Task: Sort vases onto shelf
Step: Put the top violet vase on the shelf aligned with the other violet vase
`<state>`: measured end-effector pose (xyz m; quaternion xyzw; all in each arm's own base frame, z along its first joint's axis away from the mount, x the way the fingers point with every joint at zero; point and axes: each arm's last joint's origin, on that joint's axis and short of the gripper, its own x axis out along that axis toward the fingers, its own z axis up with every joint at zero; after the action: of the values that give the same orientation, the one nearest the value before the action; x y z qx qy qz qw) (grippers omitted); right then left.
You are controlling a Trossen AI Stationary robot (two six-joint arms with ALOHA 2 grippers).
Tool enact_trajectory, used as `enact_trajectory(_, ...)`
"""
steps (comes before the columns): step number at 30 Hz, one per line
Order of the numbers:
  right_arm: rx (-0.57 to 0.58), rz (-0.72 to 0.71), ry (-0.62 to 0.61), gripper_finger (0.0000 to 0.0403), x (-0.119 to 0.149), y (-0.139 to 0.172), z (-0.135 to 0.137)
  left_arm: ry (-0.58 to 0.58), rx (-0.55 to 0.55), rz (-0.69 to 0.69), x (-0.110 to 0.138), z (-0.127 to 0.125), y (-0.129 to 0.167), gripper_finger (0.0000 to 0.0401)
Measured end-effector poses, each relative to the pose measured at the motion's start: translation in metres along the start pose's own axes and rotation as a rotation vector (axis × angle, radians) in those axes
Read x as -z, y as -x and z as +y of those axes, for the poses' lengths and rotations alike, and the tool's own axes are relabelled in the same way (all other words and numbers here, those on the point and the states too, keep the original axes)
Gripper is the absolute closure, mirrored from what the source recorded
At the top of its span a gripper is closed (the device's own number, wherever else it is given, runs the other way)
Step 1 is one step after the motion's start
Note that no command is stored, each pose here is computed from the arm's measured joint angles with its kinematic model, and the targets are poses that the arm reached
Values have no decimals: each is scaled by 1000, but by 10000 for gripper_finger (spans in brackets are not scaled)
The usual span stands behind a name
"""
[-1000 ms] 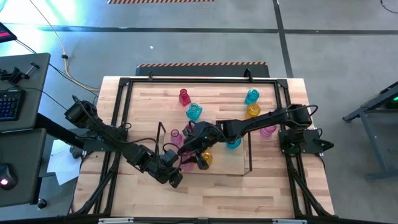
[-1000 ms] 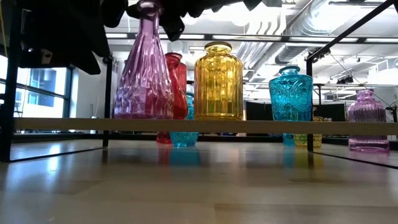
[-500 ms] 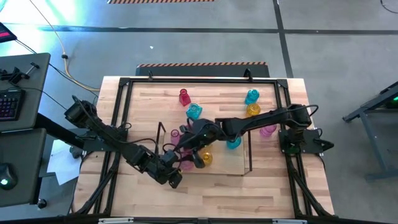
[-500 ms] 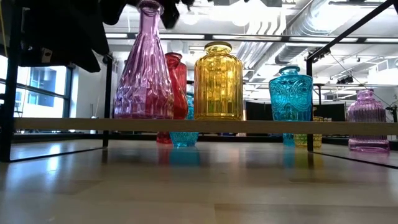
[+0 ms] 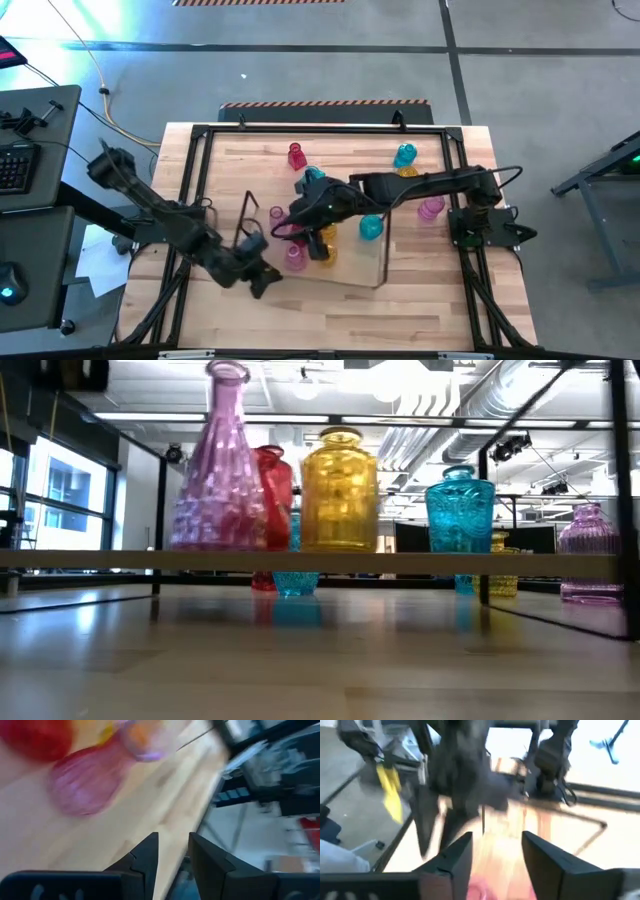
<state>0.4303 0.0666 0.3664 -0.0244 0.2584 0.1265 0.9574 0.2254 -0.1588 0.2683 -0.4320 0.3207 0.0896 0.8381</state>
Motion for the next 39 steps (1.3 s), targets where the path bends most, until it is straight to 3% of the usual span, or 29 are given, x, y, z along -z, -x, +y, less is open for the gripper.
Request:
enact_trajectory(6, 25, 87, -48, 338, 0, 9, 0, -70, 25, -89, -13, 1, 28, 302)
enact_trajectory(11, 28, 70, -74, 397, -1, 8, 0, -120, 15, -59, -18, 4, 27, 302)
enact_trajectory(20, 1, 181, -247, 400, 9, 9, 11, -152, 20, -178, -37, 15, 72, 302)
enact_trajectory(26, -45, 175, -431, 403, 10, -2, 21, -178, 30, -216, -47, 30, 106, 302)
enact_trajectory(33, -116, 187, -664, 403, 18, -31, 22, -238, 86, -247, -54, 36, 128, 302)
enact_trajectory(39, -79, 260, -760, 403, 30, -45, 27, -293, 112, -246, -56, 40, 138, 302)
